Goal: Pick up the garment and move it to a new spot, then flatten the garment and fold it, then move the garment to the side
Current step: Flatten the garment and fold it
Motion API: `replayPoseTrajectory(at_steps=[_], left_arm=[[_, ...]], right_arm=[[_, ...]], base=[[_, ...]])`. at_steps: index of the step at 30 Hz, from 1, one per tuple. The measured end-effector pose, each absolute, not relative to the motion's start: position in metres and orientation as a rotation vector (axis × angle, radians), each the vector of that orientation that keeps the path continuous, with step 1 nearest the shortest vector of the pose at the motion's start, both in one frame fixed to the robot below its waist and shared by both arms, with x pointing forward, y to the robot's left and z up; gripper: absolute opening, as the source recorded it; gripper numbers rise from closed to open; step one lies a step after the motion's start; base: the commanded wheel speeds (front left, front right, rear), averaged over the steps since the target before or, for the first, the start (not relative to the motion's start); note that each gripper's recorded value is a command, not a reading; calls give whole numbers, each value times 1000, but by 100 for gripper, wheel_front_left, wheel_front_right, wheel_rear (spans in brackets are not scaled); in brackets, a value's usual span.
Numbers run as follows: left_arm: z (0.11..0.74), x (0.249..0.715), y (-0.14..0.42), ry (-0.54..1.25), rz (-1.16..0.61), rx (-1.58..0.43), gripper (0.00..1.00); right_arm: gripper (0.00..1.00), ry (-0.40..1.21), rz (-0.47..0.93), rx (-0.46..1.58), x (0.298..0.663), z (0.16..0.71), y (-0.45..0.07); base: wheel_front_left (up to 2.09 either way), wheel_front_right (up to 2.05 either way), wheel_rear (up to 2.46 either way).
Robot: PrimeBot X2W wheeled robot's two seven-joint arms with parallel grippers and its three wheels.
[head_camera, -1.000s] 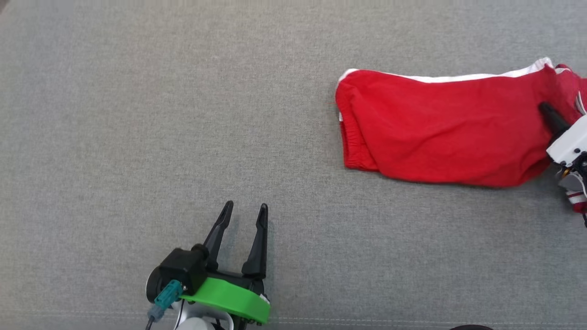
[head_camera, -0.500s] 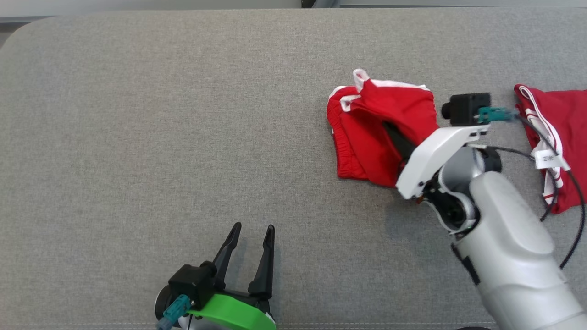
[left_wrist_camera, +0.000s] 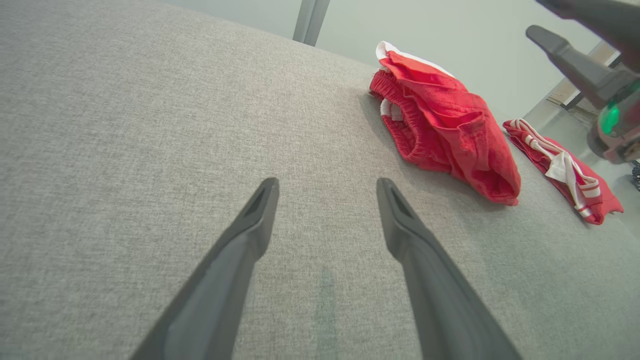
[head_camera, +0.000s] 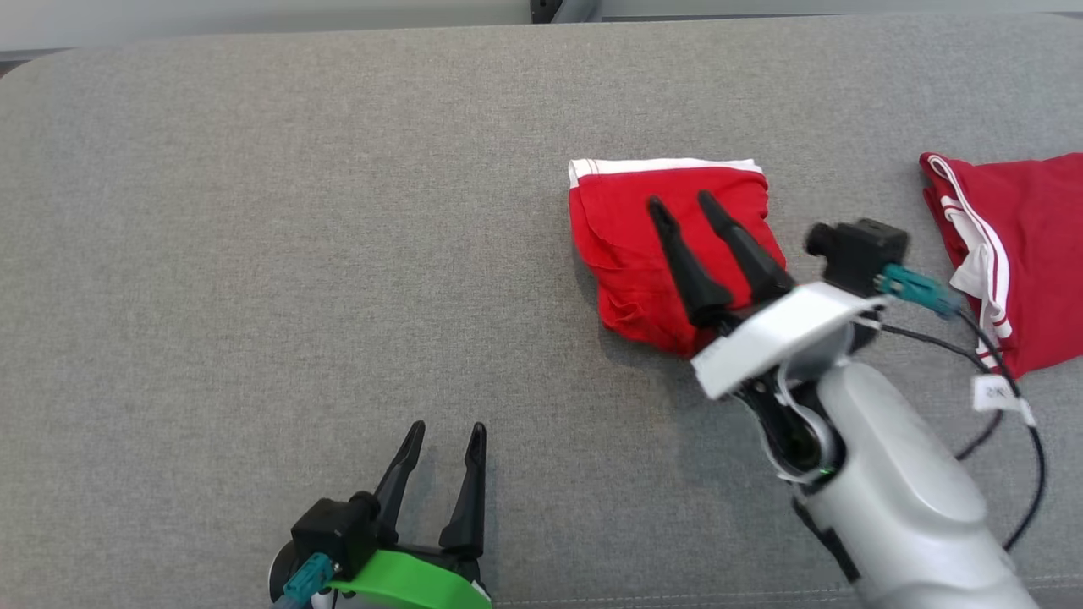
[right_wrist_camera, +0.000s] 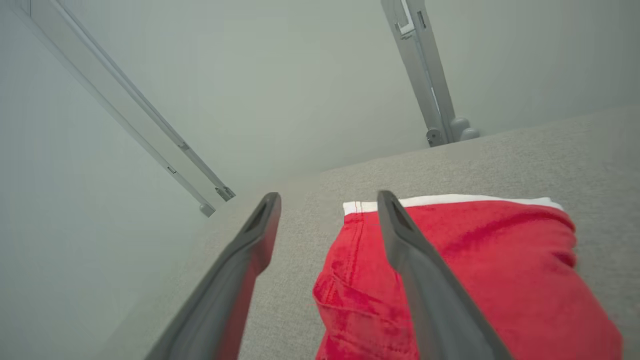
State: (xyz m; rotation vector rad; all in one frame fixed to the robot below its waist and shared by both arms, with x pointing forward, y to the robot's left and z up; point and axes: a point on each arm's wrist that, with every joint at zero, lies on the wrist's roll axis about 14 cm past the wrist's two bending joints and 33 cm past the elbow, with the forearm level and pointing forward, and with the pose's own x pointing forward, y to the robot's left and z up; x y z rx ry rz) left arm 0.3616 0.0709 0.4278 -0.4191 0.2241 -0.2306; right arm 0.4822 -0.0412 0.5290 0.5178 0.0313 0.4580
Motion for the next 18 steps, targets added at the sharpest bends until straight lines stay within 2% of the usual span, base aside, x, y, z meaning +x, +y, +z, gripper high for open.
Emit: replayPoseTrajectory(at_steps=[2, 3, 4, 5, 6, 8, 11, 18], left_arm=[[429, 362, 72, 220, -227, -421, 100], [429, 362, 73, 218, -222, -422, 100], [430, 364, 74, 215, -219, -424, 100], [430, 365, 73, 213, -219, -426, 100], [430, 365, 73, 213, -220, -426, 100], [426, 366, 72, 224, -222, -425, 100], [423, 370, 74, 230, -219, -418, 100], [419, 378, 89, 226, -176, -403, 100]], right_arm=[[100, 7, 433, 498, 479, 529, -57], [89, -18, 395, 452, 477, 526, -78], [44, -39, 351, 412, 476, 523, -98], [18, -48, 309, 377, 475, 518, -117], [0, -52, 282, 314, 474, 513, -131], [0, -43, 237, 241, 475, 500, -150], [0, -3, 226, 169, 478, 479, -151], [0, 22, 300, 159, 497, 462, -104]], base=[[0, 0, 0], [0, 0, 0], [0, 0, 0], [0, 0, 0], [0, 0, 0], [0, 0, 0], [0, 0, 0], [0, 0, 0]])
